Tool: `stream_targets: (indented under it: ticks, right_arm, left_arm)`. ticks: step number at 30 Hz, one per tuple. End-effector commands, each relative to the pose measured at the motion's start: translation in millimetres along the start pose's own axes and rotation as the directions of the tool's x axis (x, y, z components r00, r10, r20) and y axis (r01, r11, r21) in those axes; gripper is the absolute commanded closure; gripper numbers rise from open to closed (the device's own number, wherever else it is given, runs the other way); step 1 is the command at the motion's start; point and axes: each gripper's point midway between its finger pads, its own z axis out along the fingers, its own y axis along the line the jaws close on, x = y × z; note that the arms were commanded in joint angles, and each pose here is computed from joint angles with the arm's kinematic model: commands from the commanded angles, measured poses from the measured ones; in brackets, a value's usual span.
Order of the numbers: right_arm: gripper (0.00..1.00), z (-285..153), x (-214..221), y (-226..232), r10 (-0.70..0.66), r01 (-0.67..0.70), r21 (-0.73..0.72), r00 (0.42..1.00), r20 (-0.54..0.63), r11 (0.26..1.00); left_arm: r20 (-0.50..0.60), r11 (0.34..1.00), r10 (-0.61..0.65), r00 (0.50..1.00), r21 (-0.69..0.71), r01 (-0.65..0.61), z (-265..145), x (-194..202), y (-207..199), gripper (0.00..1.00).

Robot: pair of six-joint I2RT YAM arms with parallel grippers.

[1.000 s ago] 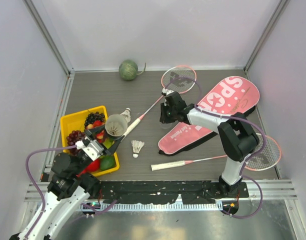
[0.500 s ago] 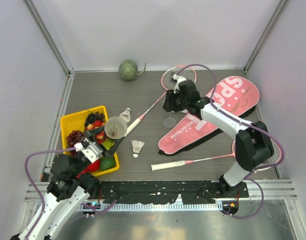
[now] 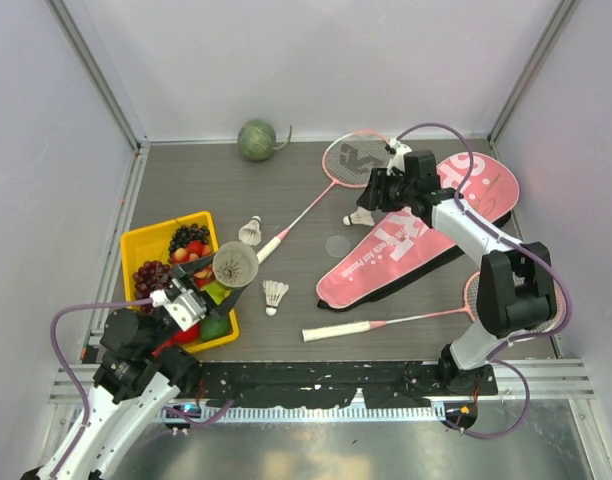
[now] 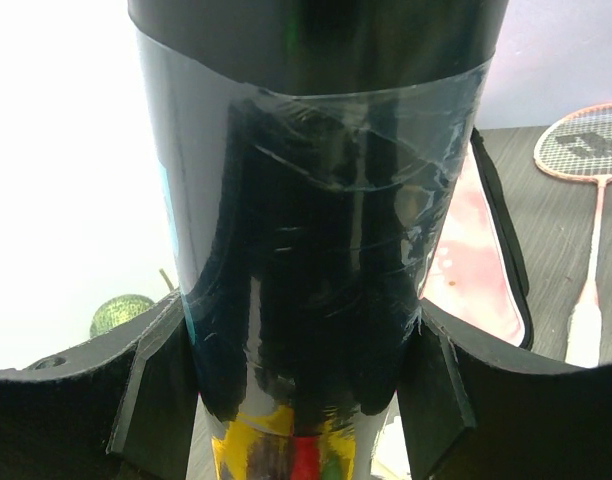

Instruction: Pack up the badminton gear

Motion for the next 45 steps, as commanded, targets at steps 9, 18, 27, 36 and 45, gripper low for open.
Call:
stream_targets:
  ticks: [9, 18, 27, 36, 45]
  right_arm:
    - [0.43, 33.8, 12.4, -35.3, 0.067, -0.069, -0.069, 0.997, -0.036, 0.995]
    - [0.45, 51.1, 23.0, -27.2, 0.074, -0.087, -0.173, 0.994, -0.08, 0.981]
    - [0.84, 53.5, 20.0, -26.4, 0.088, -0.099, -0.179, 0.994, -0.071, 0.979]
    - [0.94, -17.4, -38.1, 9.4, 0.036, -0.016, -0.177, 0.993, 0.115, 0.984]
    - [0.95, -144.5, -78.7, 89.5, -0.122, 0.201, -0.202, 0.93, 0.346, 0.959]
  left_arm:
    - [0.161, 0.977, 0.142, 0.977, 0.133, -0.164, 3.1, -16.5, -24.4, 1.0]
    - [0.117, 0.977, 0.122, 0.986, 0.16, -0.14, 7.7, -9.8, -25.7, 1.0]
    - [0.088, 0.984, 0.119, 0.989, 0.125, -0.129, 10.8, -4.6, -18.1, 1.0]
    - [0.027, 0.997, 0.07, 0.997, 0.013, -0.07, 19.9, -25.5, 14.2, 1.0]
    - [-0.275, 0.999, -0.013, 0.961, -0.051, -0.001, 37.4, -12.4, 48.3, 1.0]
